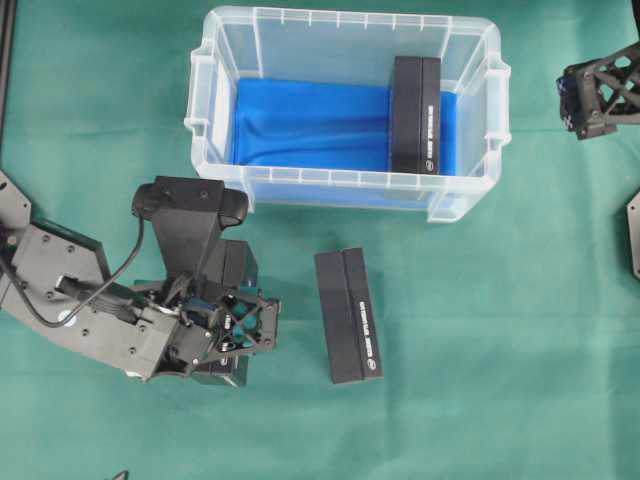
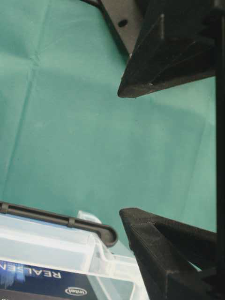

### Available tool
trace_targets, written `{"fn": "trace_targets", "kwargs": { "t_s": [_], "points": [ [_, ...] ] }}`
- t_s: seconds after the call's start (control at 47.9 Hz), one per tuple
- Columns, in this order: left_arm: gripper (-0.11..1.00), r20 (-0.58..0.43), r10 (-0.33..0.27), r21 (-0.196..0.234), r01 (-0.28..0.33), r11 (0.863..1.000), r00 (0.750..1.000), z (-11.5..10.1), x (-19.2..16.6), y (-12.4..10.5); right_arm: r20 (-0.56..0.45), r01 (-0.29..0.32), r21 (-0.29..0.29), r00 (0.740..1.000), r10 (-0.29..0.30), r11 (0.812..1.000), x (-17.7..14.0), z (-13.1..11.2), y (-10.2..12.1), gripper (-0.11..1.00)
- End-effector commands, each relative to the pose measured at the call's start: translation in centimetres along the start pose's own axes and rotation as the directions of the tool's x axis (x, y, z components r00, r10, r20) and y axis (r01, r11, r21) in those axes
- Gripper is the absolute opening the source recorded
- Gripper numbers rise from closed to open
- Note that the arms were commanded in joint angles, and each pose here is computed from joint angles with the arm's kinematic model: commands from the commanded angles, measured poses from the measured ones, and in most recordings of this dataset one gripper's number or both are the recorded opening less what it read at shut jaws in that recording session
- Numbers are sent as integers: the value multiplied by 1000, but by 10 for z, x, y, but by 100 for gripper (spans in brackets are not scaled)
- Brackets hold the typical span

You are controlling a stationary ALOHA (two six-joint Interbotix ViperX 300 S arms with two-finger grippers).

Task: Take out the box from the case.
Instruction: 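Carry the box toward the near left and lower it onto the cloth, then open the left gripper, release the box, and retract left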

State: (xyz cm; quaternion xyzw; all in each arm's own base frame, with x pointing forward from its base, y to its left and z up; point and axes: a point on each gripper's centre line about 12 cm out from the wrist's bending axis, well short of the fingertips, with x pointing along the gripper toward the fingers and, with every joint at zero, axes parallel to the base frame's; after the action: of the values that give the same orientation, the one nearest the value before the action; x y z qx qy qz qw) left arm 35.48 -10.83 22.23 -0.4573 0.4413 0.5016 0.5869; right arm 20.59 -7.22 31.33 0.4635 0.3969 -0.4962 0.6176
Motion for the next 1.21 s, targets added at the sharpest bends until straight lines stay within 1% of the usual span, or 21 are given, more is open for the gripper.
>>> {"fn": "trace_targets", "kwargs": {
  "t_s": [0.0, 0.313, 0.501, 0.521, 0.542, 0.605, 0.668, 0.709, 0.855, 1.189],
  "points": [
    [61, -10, -40, -4, 40, 999, 999, 2, -14, -1, 3, -9, -1, 1000, 9, 1000, -3, 0, 2, 92],
    [61, -23, -45, -4, 45, 999, 999, 1, -14, -2, 3, -12, -5, 1000, 12, 1000, -4, -1, 2, 92],
    [61, -40, -71, -5, 71, 997, 997, -1, -15, -4, 1, -13, -5, 1000, 13, 1000, -3, -2, 3, 92],
    [63, -45, -74, -2, 74, 997, 996, -2, -14, -5, 1, -13, -5, 1000, 13, 1000, -3, -2, 3, 92],
    [67, -51, -82, -2, 82, 997, 995, -3, -14, -5, 1, -13, -7, 1000, 13, 1000, -3, -2, 3, 92],
    [83, -65, -111, -8, 110, 994, 992, -4, -15, -9, 0, -13, -8, 1000, 13, 1000, -3, -3, 3, 92],
    [96, -71, -125, -9, 125, 992, 990, -5, -15, -11, 0, -14, -10, 1000, 14, 1000, -3, -3, 3, 92],
    [99, -73, -125, -13, 125, 992, 989, -5, -15, -11, 0, -12, -10, 1000, 12, 1000, -3, -3, 3, 92],
    [98, -81, -119, -21, 118, 993, 990, -5, -15, -10, -1, -15, -16, 1000, 15, 1000, -4, -4, 4, 92],
    [98, -83, -121, -26, 120, 993, 989, -4, -16, -11, -2, -15, -20, 1000, 15, 1000, -3, -5, 4, 92]
  ]
}}
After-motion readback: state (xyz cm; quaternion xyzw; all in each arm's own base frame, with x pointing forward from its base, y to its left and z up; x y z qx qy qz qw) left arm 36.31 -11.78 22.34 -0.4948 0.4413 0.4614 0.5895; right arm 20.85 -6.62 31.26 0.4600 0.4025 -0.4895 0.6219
